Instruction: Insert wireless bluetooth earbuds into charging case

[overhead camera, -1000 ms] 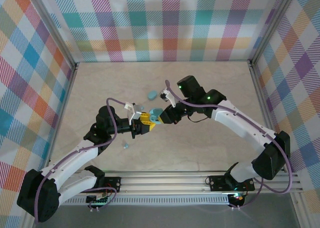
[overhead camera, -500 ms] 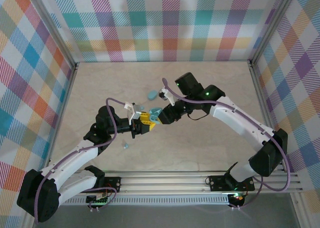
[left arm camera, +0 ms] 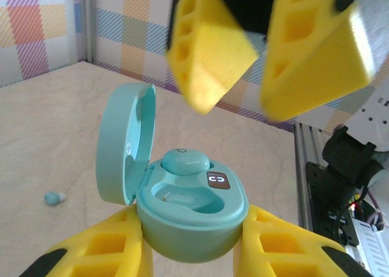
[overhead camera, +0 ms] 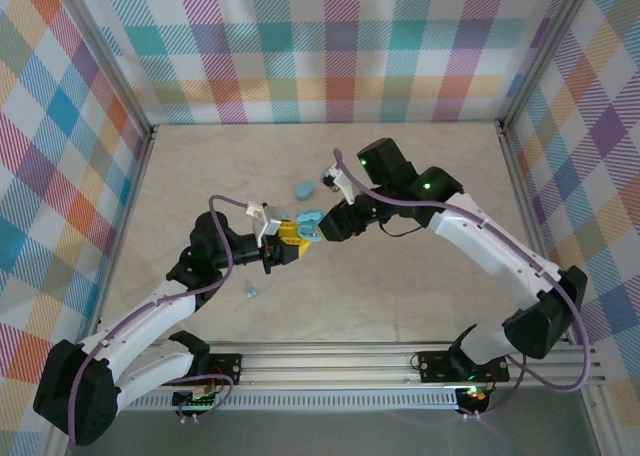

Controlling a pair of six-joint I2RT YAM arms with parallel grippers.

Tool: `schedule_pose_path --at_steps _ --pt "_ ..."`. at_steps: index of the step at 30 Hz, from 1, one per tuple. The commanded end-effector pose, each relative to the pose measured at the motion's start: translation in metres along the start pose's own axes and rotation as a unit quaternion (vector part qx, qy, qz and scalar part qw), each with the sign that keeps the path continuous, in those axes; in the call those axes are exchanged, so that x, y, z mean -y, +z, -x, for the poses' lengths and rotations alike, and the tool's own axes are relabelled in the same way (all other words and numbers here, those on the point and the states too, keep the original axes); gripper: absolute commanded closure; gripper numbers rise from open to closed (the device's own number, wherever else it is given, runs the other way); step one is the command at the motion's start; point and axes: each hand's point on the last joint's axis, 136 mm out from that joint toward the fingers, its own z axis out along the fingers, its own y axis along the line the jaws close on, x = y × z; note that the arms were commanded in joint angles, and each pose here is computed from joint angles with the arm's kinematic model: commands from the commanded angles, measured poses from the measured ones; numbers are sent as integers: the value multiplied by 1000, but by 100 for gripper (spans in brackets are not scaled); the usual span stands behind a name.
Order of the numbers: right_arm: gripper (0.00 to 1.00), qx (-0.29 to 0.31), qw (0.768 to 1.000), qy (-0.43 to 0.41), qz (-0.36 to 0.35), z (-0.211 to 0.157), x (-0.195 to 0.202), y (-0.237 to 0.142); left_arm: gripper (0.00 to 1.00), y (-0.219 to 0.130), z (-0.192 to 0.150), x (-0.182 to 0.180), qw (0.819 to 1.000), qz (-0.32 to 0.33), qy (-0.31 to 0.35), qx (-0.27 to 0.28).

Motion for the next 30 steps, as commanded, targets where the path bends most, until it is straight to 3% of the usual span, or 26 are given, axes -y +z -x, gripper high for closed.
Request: schedule_pose_path --at_steps 1,9,14,19,30 --pt "58 76 997 -19 7 22 -18 -26 100 -3 5 -5 999 29 -12 12" --pt "59 164 980 100 -58 29 21 -21 100 -28 -2 -26 989 134 -58 -21" --pt "56 176 954 216 -113 9 60 -13 100 -62 -23 -53 961 256 -98 -45" --pt "63 124 939 309 -89 -30 74 44 100 -84 -35 -65 939 318 -120 -50" --pt "63 -22 939 340 -54 -72 46 176 100 -129 -28 -64 910 404 -75 -56"
